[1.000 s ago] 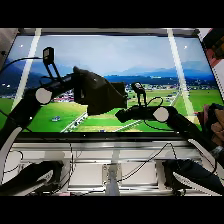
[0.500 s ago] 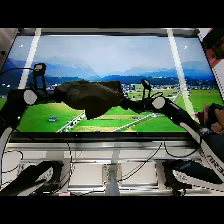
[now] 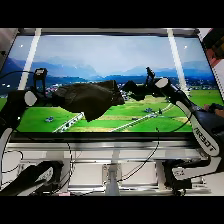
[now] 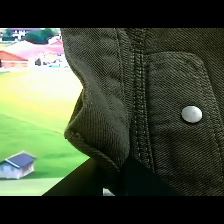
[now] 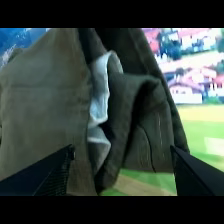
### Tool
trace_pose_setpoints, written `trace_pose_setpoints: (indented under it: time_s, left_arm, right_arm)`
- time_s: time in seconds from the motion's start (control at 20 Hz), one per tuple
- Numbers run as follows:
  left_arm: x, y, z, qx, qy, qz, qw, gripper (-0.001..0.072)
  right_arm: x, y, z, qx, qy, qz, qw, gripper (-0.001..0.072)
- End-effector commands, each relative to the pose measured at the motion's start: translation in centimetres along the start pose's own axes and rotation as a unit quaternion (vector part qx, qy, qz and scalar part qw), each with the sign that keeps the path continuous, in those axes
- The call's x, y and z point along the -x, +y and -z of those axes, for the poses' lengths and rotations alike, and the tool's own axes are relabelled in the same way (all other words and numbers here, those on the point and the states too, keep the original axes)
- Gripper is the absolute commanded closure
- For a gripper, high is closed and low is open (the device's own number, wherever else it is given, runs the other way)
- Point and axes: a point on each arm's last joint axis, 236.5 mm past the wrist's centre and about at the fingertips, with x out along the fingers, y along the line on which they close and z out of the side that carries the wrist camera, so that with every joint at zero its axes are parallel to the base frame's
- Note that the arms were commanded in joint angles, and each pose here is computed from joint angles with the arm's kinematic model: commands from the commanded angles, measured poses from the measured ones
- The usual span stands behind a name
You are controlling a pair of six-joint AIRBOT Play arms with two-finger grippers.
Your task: Fold the clothes and pants, and hang the long-sleeved shirts on hangers.
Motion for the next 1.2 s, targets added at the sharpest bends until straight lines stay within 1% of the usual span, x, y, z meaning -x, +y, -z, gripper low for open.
trace_pose_setpoints:
  time_s: [0.0,0.15,0.3,0.45,0.6,0.7,0.9,1.0,1.15]
  left_arm:
    - [0.0,0.1,0.1,-0.001,0.002,-0.002,1.000,0.0651]
    - [0.0,0.1,0.1,-0.001,0.002,-0.002,1.000,0.0651]
    - [0.0,0.1,0.1,-0.001,0.002,-0.002,1.000,0.0651]
    - [0.0,0.1,0.1,-0.001,0.002,-0.002,1.000,0.0651]
    - [0.0,0.1,0.1,-0.001,0.002,-0.002,1.000,0.0651]
    - [0.0,0.1,0.1,-0.001,0.002,-0.001,1.000,0.0651]
    - [0.0,0.1,0.1,-0.001,0.002,-0.001,1.000,0.0651]
    - [0.0,0.0,0.1,0.000,0.002,0.000,1.000,0.0651]
    - [0.0,-0.7,0.0,0.011,-0.001,0.014,1.000,0.0651]
  right_arm:
    - [-2.4,0.8,-0.5,-0.010,0.044,-0.014,0.999,0.0019]
    - [-4.4,1.3,-0.4,-0.026,0.071,-0.029,0.997,0.0017]
    - [-5.8,1.1,0.5,-0.022,0.095,-0.025,0.995,0.0007]
    - [-6.5,0.0,1.8,-0.005,0.114,-0.003,0.994,0.0008]
    - [-7.2,0.8,2.7,0.003,0.117,-0.007,0.993,0.0015]
    - [-7.6,2.1,3.0,0.017,0.114,-0.025,0.993,0.0017]
    - [-7.9,5.5,3.0,0.017,0.100,-0.085,0.991,0.0022]
    - [-8.4,6.1,2.4,0.012,0.078,-0.090,0.993,0.0109]
    - [-9.2,7.1,3.3,0.022,0.073,-0.090,0.993,0.0157]
